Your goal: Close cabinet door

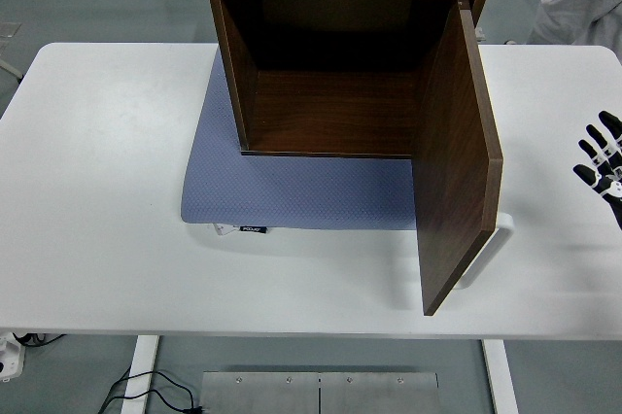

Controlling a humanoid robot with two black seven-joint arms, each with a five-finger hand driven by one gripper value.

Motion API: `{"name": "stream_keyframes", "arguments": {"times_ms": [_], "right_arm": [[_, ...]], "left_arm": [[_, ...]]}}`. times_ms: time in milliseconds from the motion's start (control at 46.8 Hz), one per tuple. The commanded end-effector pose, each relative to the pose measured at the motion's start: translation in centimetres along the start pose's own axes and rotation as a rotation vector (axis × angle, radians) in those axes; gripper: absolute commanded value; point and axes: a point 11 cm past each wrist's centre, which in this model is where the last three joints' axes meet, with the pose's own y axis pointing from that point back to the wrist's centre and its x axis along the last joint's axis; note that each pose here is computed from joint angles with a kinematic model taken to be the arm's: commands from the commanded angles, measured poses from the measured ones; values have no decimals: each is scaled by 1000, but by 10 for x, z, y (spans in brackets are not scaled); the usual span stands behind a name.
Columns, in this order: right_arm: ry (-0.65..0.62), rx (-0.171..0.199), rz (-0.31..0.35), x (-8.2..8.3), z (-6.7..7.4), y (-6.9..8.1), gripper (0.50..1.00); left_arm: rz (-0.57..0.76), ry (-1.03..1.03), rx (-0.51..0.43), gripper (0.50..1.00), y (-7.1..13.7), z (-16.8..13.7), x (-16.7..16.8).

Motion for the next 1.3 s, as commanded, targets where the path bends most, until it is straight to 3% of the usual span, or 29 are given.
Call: {"name": "stream_keyframes", "arguments": {"times_ms": [0, 983, 1282], "right_arm": [[2, 0, 0, 0, 0, 0, 1000], [1, 2, -5, 0, -1, -1, 1000], [13, -1, -28, 4, -8, 0, 1000]], "left_arm": [[0, 0, -1, 1000, 0, 0, 0], [1, 1, 13, 1000, 0, -8, 1], [1, 1, 13, 1000, 0, -8, 1]]}}
